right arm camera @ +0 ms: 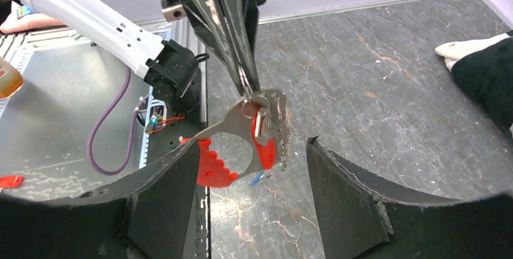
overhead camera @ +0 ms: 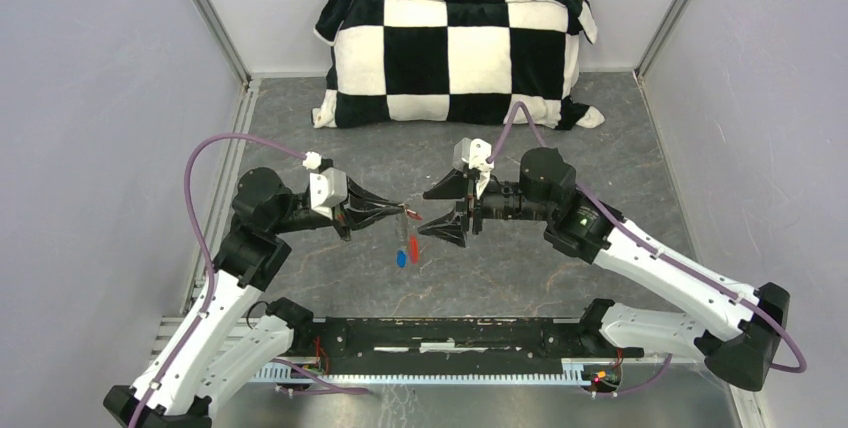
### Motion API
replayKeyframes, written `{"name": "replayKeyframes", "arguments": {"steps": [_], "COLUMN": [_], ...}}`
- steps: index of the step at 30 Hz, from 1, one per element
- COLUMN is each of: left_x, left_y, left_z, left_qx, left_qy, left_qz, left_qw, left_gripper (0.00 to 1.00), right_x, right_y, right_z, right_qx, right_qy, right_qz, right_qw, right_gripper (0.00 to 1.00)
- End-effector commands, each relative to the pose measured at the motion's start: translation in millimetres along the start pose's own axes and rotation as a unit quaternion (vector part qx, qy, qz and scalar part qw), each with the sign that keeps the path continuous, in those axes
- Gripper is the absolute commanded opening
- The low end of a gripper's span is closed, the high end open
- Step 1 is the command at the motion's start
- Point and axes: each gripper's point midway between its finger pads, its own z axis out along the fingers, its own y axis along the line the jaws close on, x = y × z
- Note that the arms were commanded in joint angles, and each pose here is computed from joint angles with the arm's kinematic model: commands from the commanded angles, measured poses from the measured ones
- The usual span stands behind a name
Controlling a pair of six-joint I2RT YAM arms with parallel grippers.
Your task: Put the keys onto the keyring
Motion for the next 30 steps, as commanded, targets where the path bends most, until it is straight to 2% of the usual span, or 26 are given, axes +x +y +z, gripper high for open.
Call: {"name": "replayKeyframes", "arguments": {"steps": [1,6,9,11,15,16,18,21,23,28,30], "left_x": [-32,-31,-31,-32,-35,-36,-38,-40,-40,-31,-30], "left_y": [2,1,0,0,0,1,2,4,4,7,12], "left_z": [3,2,2,2,2,2,2,3,3,3,2], "left_qx": [-0.007,-0.007,-0.005,-0.003,-0.005,-0.007,-0.008,-0.009,-0.010,-0.020,-0.034], "left_qy": [-0.058,-0.057,-0.057,-0.058,-0.062,-0.063,-0.067,-0.071,-0.070,-0.062,-0.062], "left_qz": [-0.013,-0.001,0.003,0.006,0.011,0.014,0.017,0.021,0.022,0.022,0.023], "left_qw": [0.998,0.998,0.998,0.998,0.998,0.998,0.998,0.997,0.997,0.998,0.997], "left_gripper": [0.02,0.02,0.02,0.02,0.02,0.02,0.02,0.02,0.02,0.02,0.02], "right_x": [-38,-38,-32,-28,-18,-16,-10,-3,-4,-24,-24], "right_y": [1,6,7,10,17,19,21,20,16,-6,-14], "right_z": [1,4,9,13,20,20,22,21,20,7,1], "right_qx": [0.004,-0.014,-0.027,-0.041,-0.071,-0.079,-0.086,-0.082,-0.067,0.012,0.044], "right_qy": [-0.100,-0.125,-0.123,-0.120,-0.104,-0.100,-0.092,-0.081,-0.074,-0.077,-0.076], "right_qz": [-0.012,0.001,0.014,0.022,0.033,0.038,0.046,0.050,0.041,-0.001,-0.003], "right_qw": [0.995,0.992,0.992,0.992,0.991,0.991,0.991,0.992,0.994,0.997,0.996], "right_gripper": [0.72,0.71,0.65,0.56,0.23,0.19,0.14,0.12,0.19,0.69,0.98]}}
